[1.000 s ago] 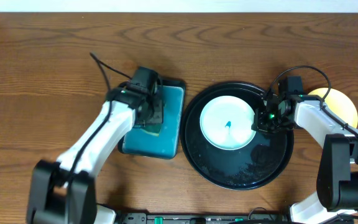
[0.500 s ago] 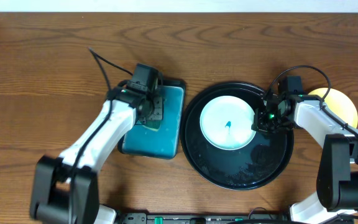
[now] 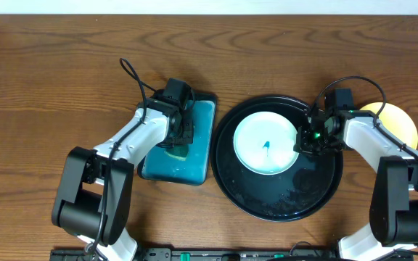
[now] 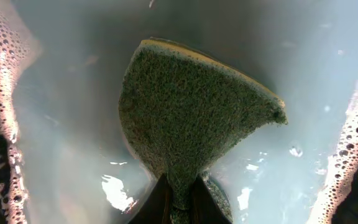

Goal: Clean dirty plates on tray and stack at the side
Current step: 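Dip the green sponge into the water tray with the left gripper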

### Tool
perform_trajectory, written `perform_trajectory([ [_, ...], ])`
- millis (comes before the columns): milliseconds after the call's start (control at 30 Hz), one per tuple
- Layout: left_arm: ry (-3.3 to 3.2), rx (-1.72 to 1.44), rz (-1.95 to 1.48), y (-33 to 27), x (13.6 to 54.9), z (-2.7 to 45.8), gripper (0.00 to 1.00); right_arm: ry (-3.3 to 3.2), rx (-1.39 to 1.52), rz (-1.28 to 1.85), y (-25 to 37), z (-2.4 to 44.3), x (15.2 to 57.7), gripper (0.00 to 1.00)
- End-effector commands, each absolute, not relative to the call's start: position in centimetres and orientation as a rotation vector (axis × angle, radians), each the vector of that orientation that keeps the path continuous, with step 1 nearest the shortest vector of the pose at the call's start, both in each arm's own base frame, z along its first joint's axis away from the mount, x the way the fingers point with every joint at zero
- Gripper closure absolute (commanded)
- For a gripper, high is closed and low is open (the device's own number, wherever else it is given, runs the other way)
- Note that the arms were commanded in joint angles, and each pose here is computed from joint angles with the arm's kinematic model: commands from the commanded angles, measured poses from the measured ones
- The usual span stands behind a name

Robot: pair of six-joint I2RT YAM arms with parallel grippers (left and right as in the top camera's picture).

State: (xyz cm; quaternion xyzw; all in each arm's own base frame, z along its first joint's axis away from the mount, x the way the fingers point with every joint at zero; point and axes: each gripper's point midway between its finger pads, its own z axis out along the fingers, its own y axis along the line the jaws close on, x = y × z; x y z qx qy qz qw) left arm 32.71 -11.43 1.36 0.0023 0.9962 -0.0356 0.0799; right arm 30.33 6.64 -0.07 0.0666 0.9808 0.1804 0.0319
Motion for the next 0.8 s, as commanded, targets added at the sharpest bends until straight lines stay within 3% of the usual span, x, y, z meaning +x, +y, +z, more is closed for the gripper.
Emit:
perform_trajectory([
  [0, 2.901, -0.014, -0.112, -11.1, 33.7, 3.9, 0.93, 3.066, 0.193, 0.442, 6.0, -1.1, 29.5, 0.99],
  [233, 2.767, -0.062, -0.315, -10.7, 34.1, 9.8, 0.93, 3.070, 0.194, 0.436, 5.9, -1.2, 29.5, 0.99],
  [567, 2.523, 0.378, -1.111, -14.2, 31.7, 15.1, 0.93, 3.071, 0.194, 0.436, 5.9, -1.2, 29.4, 0.99],
  [767, 2.355, 0.507, -1.229, -12.5, 30.9, 16.9, 0.93, 3.075, 0.195, 0.436, 5.9, -1.2, 29.3, 0.99],
])
